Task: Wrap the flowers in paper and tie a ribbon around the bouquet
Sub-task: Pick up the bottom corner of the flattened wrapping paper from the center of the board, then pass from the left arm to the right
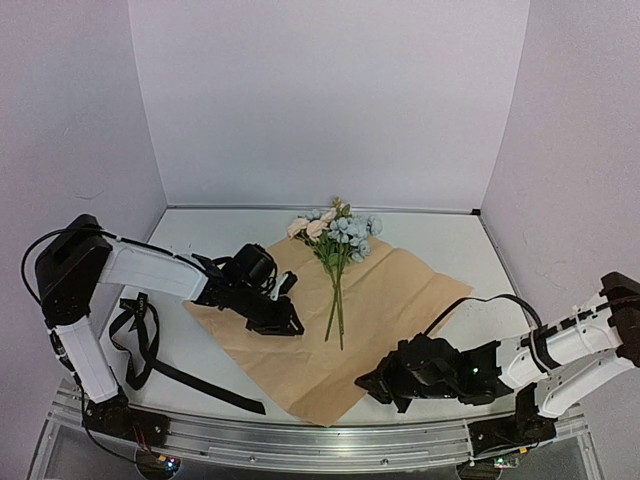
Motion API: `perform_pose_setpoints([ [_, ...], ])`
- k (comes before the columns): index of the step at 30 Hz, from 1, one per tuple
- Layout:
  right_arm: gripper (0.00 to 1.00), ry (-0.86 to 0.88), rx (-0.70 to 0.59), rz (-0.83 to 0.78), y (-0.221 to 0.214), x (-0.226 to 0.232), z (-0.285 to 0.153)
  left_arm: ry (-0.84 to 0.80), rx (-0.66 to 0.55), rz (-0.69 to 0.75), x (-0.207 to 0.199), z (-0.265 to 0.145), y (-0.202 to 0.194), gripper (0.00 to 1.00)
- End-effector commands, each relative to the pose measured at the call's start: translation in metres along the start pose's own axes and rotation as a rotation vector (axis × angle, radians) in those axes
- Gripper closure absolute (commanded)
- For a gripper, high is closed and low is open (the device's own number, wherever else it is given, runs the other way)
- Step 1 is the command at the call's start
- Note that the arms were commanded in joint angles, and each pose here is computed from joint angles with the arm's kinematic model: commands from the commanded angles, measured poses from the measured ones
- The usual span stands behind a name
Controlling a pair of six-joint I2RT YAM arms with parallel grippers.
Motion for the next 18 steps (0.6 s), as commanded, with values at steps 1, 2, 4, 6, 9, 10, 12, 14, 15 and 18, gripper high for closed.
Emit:
perform_pose_setpoints([
  [1, 1.0, 0.084, -0.11, 0.024, 0.012, 0.033, -0.007, -0.094, -0.159, 0.198, -0.052, -0.071, 0.008, 0.73],
  [2, 1.0, 0.092, -0.128, 0.03, 0.015, 0.037, -0.007, -0.115, -0.172, 0.223, -0.057, -0.082, 0.005, 0.72],
  [4, 1.0, 0.11, -0.164, 0.041, 0.022, 0.044, -0.008, -0.156, -0.198, 0.27, -0.066, -0.103, -0.004, 0.71],
  [6, 1.0, 0.133, -0.196, 0.041, 0.03, 0.055, -0.01, -0.218, -0.214, 0.326, -0.072, -0.122, -0.016, 0.71],
  [9, 1.0, 0.158, -0.226, 0.057, 0.041, 0.067, -0.011, -0.32, -0.211, 0.427, -0.08, -0.136, -0.038, 0.66],
  [10, 1.0, 0.163, -0.233, 0.066, 0.044, 0.07, -0.011, -0.348, -0.207, 0.462, -0.082, -0.137, -0.045, 0.64],
  [12, 1.0, 0.169, -0.241, 0.081, 0.049, 0.074, -0.01, -0.366, -0.201, 0.519, -0.081, -0.135, -0.059, 0.58],
  [14, 1.0, 0.175, -0.242, 0.092, 0.051, 0.077, -0.009, -0.379, -0.199, 0.561, -0.078, -0.131, -0.068, 0.54],
  [15, 1.0, 0.176, -0.242, 0.095, 0.051, 0.078, -0.009, -0.384, -0.196, 0.577, -0.076, -0.128, -0.072, 0.53],
  [18, 1.0, 0.174, -0.238, 0.105, 0.052, 0.078, -0.007, -0.37, -0.176, 0.62, -0.07, -0.119, -0.083, 0.5],
])
Point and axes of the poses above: each gripper's point midway between its finger pads, its own z axis out along the fingers, its own x axis along the line the jaws close on, y = z × x, the point moved 7 cm from there along -z, back along the fingers, and after that the axes turned 15 degrees about -z, right-handed, at the moved point
